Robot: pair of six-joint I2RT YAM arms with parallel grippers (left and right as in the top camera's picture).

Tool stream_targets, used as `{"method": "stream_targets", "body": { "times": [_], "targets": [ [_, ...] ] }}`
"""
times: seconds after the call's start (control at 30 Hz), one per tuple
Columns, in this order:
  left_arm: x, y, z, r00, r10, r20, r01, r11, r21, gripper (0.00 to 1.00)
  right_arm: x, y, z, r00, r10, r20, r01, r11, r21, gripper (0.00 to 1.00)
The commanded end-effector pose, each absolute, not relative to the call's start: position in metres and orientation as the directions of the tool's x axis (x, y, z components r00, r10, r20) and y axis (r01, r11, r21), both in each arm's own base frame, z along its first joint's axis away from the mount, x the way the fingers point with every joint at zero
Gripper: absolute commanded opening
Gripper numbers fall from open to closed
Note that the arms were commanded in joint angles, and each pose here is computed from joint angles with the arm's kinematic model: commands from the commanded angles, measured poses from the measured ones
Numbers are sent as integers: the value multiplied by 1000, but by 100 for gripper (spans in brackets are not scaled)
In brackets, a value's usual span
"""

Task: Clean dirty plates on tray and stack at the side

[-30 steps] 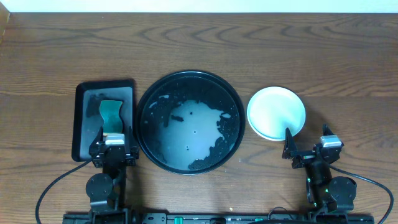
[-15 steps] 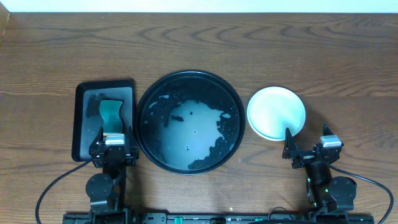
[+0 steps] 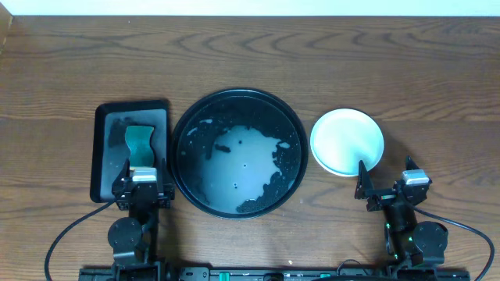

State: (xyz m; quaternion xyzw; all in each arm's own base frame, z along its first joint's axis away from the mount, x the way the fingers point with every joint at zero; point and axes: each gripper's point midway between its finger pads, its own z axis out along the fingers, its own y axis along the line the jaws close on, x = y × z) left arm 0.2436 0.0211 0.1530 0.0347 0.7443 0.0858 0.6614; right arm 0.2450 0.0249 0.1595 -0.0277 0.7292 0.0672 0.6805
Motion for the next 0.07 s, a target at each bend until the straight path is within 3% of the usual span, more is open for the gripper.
{"method": "stream_targets", "body": {
  "times": [0.0, 0.03],
  "targets": [
    [243, 20, 138, -161, 175, -971, -48, 982, 185, 74, 245, 27, 160, -72, 63, -995, -139, 988, 73, 99],
    [243, 20, 138, -161, 175, -971, -48, 982, 185, 74, 245, 27, 160, -72, 63, -995, -139, 988, 73, 99]
  ]
}}
